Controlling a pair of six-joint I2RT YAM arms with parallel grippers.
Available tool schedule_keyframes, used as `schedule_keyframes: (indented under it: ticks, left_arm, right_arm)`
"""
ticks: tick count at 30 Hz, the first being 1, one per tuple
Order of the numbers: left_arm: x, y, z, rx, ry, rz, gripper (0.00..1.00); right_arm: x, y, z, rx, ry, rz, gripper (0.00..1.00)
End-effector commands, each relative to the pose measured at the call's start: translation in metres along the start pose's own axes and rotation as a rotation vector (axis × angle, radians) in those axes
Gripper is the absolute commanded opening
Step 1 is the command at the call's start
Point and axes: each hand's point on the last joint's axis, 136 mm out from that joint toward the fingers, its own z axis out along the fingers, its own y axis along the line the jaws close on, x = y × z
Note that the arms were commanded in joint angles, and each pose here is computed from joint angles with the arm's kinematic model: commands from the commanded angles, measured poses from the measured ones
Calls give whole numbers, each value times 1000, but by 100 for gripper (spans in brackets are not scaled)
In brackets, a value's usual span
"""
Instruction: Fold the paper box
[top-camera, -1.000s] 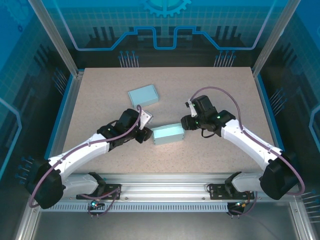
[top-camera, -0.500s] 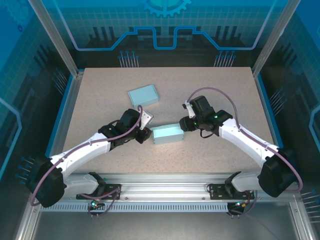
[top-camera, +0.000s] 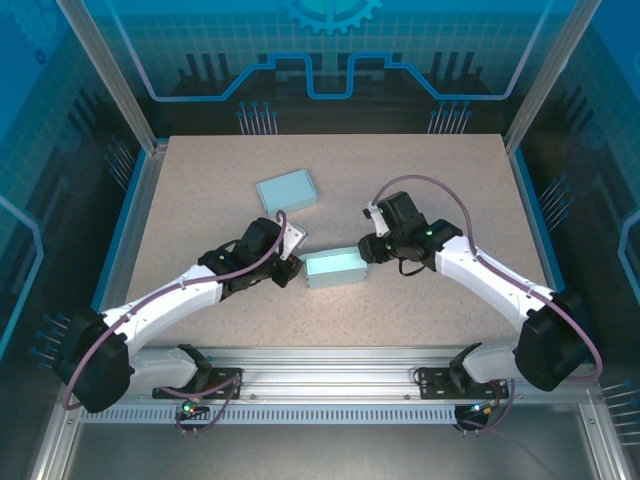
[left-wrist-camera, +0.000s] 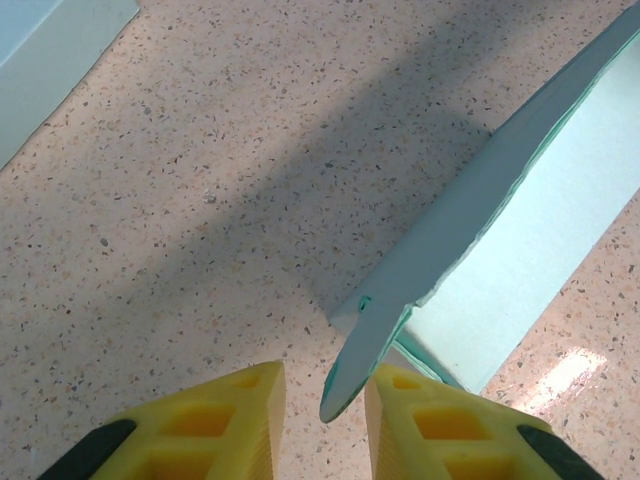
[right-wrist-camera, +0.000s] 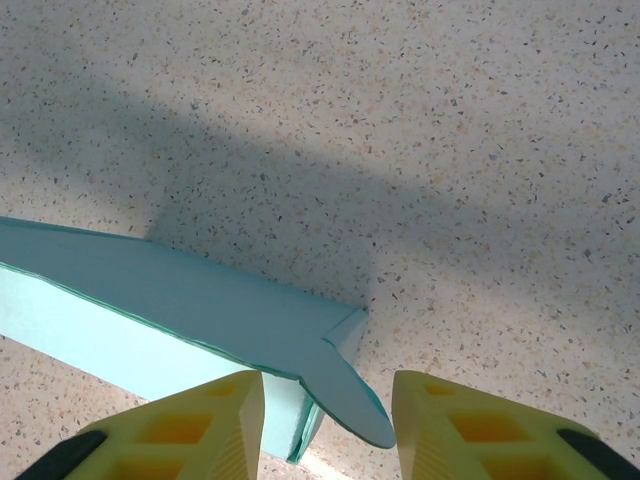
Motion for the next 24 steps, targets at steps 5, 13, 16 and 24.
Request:
schedule_keyframes:
  ticks: [5,13,16,24]
  left_arm:
    - [-11,-3,-3,24,-4,-24,24]
    - [-13,-7,-3,42,-9,-67,19]
    - [-12,-8,-3,47,-3,-97,16]
    - [-11,-8,-2,53,0,-214,11]
  right_arm:
    - [9,10,6,-26,22,-18,37]
    - [12,18,7,-22,21,-3,31]
    - [12,21,7,-8,14,3,31]
    - [12,19,6,52,-4,57,29]
